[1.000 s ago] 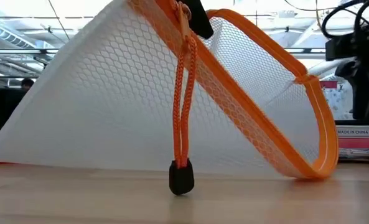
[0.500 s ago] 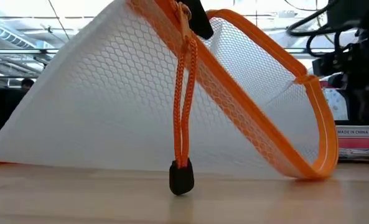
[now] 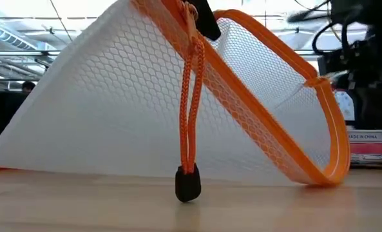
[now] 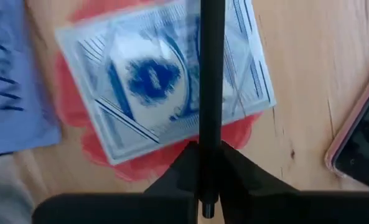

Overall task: Unpack backpack
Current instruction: Put the black pen into the orange zip bag

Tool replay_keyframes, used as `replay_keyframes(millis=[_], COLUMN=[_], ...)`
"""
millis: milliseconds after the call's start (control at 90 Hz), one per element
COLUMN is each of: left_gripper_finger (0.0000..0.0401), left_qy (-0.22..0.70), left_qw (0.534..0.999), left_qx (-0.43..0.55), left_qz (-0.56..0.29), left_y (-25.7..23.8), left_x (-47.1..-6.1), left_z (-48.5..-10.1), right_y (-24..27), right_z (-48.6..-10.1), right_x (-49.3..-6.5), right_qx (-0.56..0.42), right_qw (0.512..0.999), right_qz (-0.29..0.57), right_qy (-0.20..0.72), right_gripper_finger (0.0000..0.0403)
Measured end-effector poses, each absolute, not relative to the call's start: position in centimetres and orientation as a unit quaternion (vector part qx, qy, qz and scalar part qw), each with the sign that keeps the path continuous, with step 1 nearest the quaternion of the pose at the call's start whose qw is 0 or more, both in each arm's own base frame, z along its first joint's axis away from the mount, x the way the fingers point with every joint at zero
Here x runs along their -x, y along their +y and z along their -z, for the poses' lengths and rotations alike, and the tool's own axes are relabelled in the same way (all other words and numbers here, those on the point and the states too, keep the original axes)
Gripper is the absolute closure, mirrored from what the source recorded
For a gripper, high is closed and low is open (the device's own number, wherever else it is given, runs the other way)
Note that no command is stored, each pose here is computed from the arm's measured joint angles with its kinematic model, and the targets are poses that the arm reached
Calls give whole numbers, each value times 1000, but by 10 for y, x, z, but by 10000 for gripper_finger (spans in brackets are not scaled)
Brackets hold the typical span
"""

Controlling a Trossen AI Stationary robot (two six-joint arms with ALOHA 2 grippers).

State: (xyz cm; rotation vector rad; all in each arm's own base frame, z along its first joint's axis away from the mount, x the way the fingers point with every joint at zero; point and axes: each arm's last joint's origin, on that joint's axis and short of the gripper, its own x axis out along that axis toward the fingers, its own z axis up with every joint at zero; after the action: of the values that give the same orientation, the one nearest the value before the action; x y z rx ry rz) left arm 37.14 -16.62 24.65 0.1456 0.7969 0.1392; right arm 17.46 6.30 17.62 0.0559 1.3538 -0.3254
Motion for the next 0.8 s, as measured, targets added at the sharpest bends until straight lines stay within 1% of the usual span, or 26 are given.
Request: replay_keyframes(millis=[322, 467, 644, 733, 800], left_gripper_finger=[401, 401, 401, 401, 401], left_qy=[387, 386, 386, 381, 378], left_qw=[917, 917, 917, 917, 918], left_qx=[-70, -71, -72, -77, -80], left_qz=[-68, -71, -73, -85, -93], left_y=[-166, -166, -165, -164, -164], left_x=[-371, -371, -372, -372, -372], left_z=[-246, -247, -247, -247, -247], right_y=[78, 98, 129, 141, 148], right_z=[-223, -239, -255, -257, -252], right_x=[-196, -203, -210, -216, -220], right_qx=[-44, -40, -61, -72, -68], right_qw=[811, 850, 891, 904, 904], right_qz=[119, 59, -42, -75, -84], right_qy=[571, 523, 448, 416, 413], right_gripper_finger=[391, 390, 391, 391, 391])
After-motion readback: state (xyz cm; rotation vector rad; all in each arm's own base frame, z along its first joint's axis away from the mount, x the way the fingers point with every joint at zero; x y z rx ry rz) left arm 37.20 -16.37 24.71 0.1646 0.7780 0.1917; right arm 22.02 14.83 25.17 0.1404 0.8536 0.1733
